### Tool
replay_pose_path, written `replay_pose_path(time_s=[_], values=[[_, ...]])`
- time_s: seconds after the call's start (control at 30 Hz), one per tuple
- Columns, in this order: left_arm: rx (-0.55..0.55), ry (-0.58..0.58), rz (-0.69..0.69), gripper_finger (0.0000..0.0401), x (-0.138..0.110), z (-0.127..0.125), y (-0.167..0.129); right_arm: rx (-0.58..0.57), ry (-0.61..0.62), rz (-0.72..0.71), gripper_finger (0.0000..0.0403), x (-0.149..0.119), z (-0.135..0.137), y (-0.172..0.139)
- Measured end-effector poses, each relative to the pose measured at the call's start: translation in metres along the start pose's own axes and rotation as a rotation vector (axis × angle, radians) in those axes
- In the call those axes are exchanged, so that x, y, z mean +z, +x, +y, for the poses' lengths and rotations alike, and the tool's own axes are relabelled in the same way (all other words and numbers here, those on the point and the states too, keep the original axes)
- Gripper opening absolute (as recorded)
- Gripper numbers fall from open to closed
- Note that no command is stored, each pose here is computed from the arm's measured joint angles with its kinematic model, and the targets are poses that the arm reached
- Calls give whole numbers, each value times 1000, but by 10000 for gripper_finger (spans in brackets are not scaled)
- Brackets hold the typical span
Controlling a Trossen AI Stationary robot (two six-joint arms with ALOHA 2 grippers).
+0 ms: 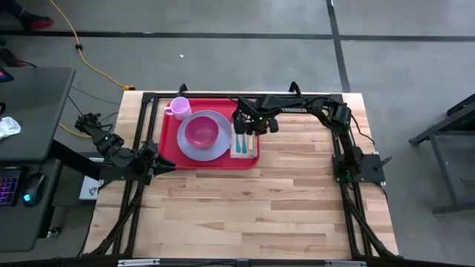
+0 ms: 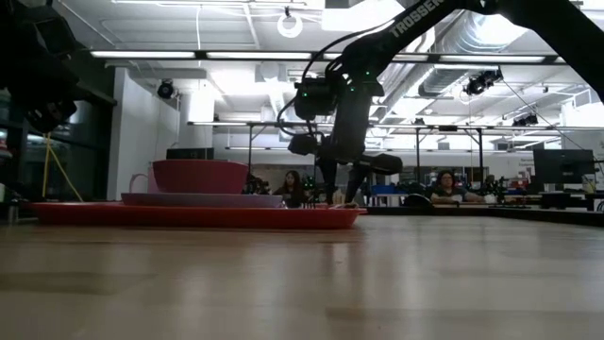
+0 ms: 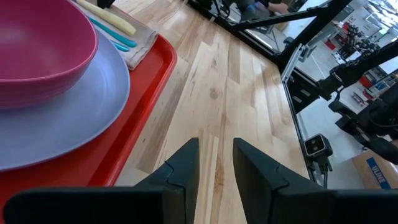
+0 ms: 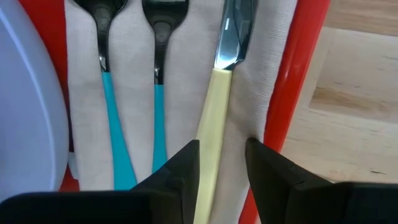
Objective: Set up tray
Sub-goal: Return to Home Position
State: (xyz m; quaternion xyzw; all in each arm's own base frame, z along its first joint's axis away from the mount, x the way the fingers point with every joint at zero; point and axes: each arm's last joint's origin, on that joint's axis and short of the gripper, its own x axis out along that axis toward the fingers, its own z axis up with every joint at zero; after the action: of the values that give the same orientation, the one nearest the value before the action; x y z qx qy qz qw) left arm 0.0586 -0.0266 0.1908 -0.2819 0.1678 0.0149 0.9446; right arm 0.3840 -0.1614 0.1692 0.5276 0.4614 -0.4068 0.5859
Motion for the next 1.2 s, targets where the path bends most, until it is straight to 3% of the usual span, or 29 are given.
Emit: replay_pose_path(time_s=[0.47, 0.77, 0.93, 1.2], values=[[0, 0, 0, 129, 0, 0, 0, 76, -57, 97, 108, -5, 3, -7], [-4, 0, 4, 129, 0, 0, 0, 100, -88, -92, 108, -11, 4, -56], [-6, 0, 7, 129, 0, 0, 0, 110, -172, -203, 108, -16, 2, -86], [-7, -12, 7, 129, 0, 0, 0, -16, -313, -257, 108, -33, -17, -124]])
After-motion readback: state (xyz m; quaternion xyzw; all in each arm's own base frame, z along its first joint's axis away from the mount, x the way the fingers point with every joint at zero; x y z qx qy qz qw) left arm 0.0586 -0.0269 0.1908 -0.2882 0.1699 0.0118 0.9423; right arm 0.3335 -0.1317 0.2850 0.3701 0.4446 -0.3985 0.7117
